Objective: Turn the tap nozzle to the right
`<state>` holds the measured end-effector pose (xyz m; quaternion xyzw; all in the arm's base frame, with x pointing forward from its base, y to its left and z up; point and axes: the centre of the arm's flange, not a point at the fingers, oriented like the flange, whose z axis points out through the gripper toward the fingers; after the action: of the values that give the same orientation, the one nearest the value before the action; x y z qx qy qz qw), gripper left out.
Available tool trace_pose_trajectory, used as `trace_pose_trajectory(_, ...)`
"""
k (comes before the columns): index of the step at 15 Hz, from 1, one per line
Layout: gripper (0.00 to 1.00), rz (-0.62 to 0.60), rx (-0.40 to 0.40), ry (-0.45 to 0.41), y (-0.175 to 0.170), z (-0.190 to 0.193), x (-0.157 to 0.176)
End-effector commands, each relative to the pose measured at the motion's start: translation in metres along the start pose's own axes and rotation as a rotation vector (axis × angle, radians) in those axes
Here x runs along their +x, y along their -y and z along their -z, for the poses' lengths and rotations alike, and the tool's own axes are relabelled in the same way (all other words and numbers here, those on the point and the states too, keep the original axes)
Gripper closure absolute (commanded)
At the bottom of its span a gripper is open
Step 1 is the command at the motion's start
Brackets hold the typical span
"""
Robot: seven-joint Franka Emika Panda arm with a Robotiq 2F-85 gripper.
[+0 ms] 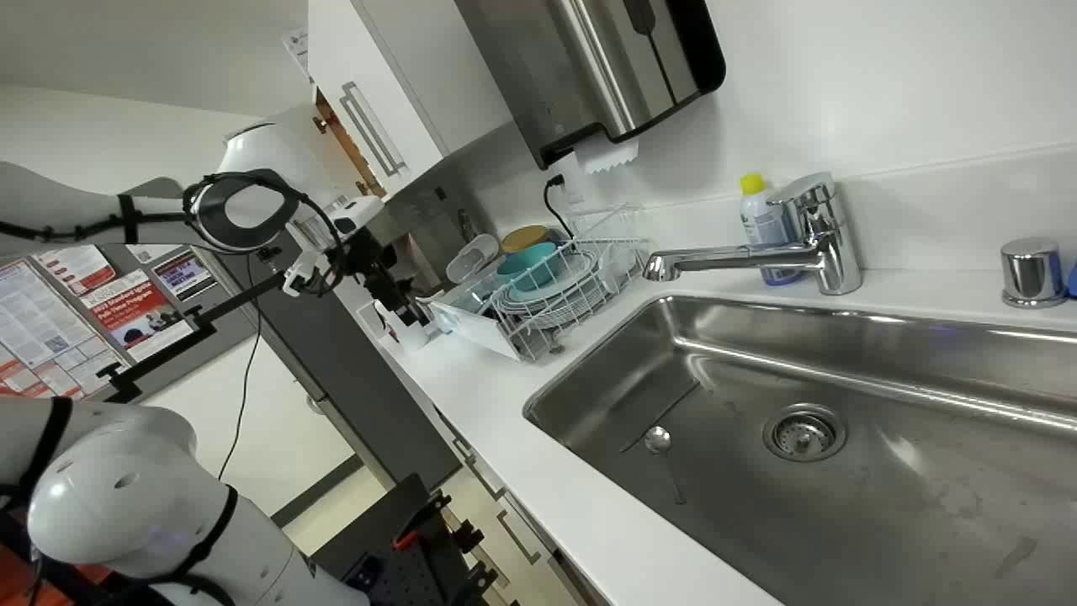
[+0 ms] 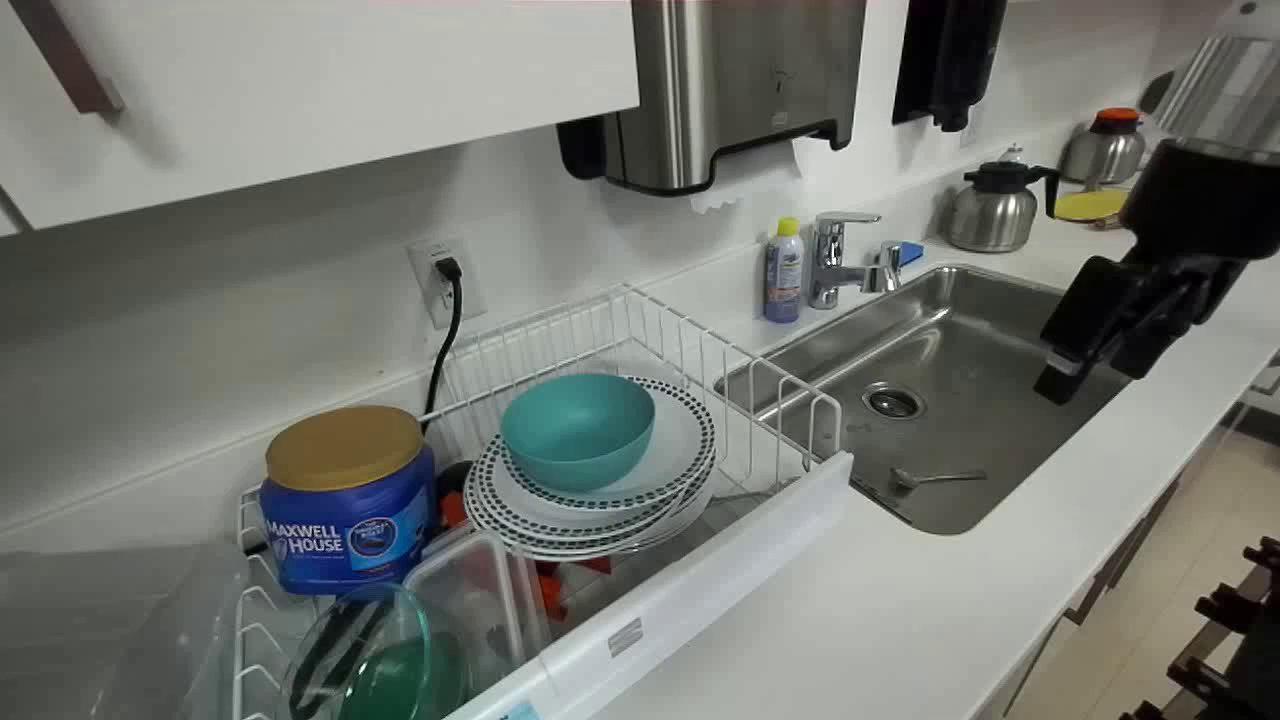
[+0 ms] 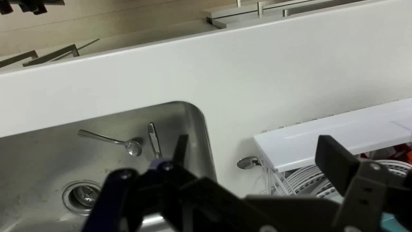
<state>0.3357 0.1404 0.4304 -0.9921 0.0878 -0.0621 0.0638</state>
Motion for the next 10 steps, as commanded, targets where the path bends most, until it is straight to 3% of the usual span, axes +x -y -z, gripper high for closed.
trace_pose_trajectory(1, 0.0, 0.0, 0.0, 0.0, 0.0, 0.0, 0.0)
trace_pose_trajectory(6, 0.0, 0.0, 0.0, 0.0, 0.0, 0.0, 0.0)
trace_pose_trajectory(10, 0.0, -0.056, -0.056, -0.097, -0.014, 0.003, 0.048)
